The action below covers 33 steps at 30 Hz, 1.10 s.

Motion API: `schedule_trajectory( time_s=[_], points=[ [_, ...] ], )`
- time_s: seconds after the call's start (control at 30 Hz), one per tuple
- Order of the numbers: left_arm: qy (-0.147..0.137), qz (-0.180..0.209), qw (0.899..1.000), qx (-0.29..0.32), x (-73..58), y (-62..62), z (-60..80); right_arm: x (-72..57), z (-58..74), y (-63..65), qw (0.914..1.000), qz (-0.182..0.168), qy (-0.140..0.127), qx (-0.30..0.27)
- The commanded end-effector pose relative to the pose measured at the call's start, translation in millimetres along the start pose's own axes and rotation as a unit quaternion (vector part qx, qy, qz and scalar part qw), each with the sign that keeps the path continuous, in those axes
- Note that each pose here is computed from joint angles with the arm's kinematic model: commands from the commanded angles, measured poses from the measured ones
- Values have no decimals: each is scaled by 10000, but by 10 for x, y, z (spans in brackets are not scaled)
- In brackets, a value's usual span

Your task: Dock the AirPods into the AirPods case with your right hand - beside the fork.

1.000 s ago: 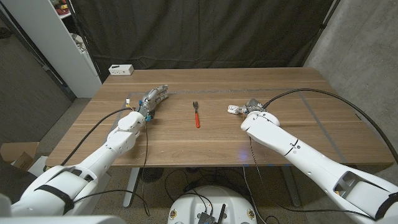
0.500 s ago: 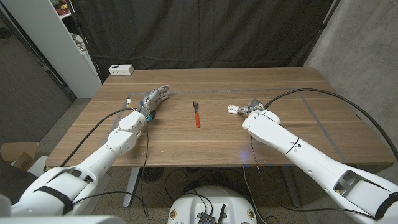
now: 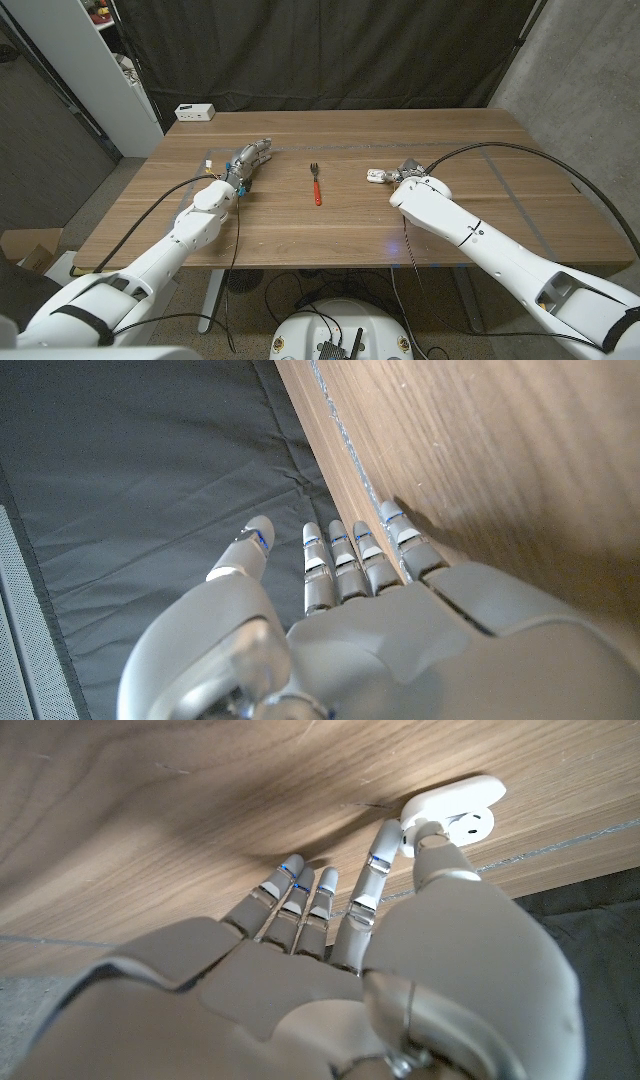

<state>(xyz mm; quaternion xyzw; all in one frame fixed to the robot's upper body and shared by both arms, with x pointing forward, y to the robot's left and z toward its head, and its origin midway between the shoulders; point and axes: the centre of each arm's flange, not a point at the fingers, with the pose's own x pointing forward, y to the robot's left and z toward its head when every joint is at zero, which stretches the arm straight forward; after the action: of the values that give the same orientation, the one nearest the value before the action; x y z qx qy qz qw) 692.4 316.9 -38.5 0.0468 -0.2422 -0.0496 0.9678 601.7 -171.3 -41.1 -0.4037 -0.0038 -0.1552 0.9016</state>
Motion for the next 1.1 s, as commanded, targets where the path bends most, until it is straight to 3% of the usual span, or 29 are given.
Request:
schedule_trajectory(
  time_s=[0.03,0.5,1.1],
  points=[
    [34,85,10000,-16,-53,-7,-9,43,66,-2,9999,10,-118,18],
    [76,138,9998,-77,-58,8,-62,132,163,-30,9995,59,-320,-34],
    [139,158,9997,-106,-22,47,-106,234,270,23,9982,478,-272,-241]
  ],
)
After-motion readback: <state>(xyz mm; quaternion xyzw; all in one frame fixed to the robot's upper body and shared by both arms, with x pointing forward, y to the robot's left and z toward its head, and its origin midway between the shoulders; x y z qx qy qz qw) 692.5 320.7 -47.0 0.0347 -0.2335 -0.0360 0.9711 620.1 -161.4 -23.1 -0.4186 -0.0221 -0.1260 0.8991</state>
